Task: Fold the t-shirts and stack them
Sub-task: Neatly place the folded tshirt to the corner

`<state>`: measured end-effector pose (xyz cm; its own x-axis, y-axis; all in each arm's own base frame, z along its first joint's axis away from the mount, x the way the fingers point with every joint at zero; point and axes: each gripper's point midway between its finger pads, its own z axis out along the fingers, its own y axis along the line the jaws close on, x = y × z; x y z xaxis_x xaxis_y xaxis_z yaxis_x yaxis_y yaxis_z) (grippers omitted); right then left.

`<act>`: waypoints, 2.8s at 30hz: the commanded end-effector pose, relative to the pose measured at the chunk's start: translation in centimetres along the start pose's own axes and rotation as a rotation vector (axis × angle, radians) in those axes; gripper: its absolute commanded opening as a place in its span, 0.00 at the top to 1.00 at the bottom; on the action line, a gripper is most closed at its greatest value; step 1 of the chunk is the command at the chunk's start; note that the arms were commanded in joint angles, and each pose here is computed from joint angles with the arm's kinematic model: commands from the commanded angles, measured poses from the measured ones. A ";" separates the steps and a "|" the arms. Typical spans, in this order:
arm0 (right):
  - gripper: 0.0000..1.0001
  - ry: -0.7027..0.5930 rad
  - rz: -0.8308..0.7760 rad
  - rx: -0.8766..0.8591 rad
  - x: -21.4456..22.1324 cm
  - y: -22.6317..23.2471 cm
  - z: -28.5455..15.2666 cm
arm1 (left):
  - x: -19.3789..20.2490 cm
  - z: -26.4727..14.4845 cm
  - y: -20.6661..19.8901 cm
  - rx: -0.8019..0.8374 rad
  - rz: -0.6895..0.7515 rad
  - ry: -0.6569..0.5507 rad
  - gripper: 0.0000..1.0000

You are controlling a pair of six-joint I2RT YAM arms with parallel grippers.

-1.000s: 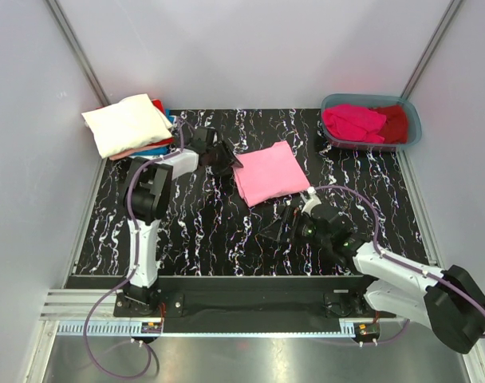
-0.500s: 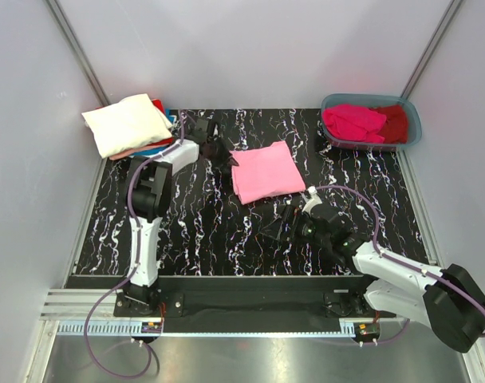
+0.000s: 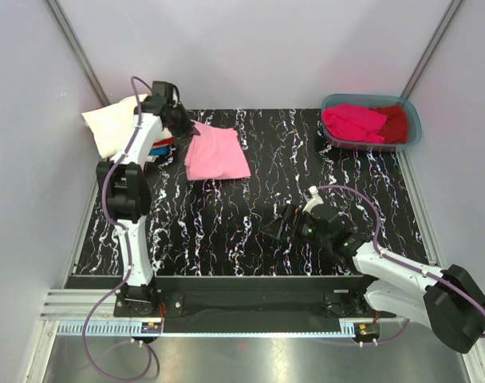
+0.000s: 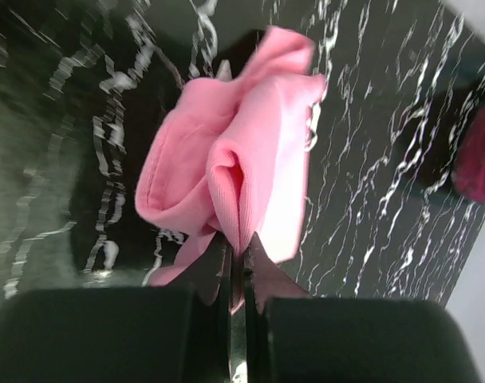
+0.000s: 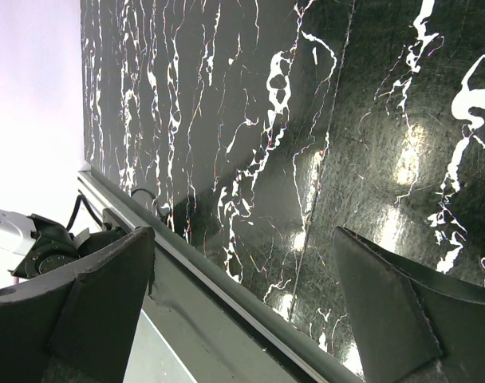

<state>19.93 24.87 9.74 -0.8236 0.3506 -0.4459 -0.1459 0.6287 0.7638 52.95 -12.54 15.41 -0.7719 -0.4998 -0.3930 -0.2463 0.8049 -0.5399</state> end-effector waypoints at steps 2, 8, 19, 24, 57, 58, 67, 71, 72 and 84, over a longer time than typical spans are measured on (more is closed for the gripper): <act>0.00 -0.043 -0.005 0.005 -0.9 0.1 0.1 | -5.4 -5.9 -1.5 0.024 0.054 -0.123 1.00; 0.00 -0.044 -0.010 0.004 -0.9 0.1 0.1 | -10.4 -10.9 -2.6 0.093 0.087 -0.257 1.00; 0.00 -0.039 -0.011 0.000 -0.9 0.1 0.2 | -16.7 -16.3 -3.1 0.216 0.156 -0.456 0.90; 0.00 -0.042 -0.012 -0.001 -0.9 0.1 0.2 | -19.3 -18.0 -2.2 0.244 0.152 -0.530 0.87; 0.00 -0.032 -0.007 -0.014 -0.9 0.1 0.3 | -27.2 -17.9 13.1 0.170 -0.003 -0.637 0.87; 0.00 -0.032 -0.006 -0.014 -0.9 0.1 0.3 | -27.4 -18.3 14.0 0.163 -0.009 -0.645 0.88; 0.00 -0.035 -0.004 -0.021 -1.0 0.1 0.2 | -27.8 -16.1 19.3 0.091 -0.082 -0.631 0.85; 0.00 -0.038 -0.001 -0.024 -1.0 0.0 0.2 | -27.0 -13.3 22.4 0.012 -0.095 -0.588 0.83; 0.00 -0.039 0.000 -0.023 -1.1 0.0 0.2 | -27.0 -13.0 23.5 -0.031 -0.104 -0.593 0.82; 0.00 -0.033 0.007 -0.026 -1.0 0.0 0.2 | -23.7 -16.2 34.4 -0.641 -0.166 -0.628 0.55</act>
<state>20.33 24.37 9.07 -0.8236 0.3624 -0.4363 -0.1253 0.6340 0.7631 57.88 25.10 17.86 -0.3822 -0.5371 -0.7519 -0.5088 0.8016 -0.3140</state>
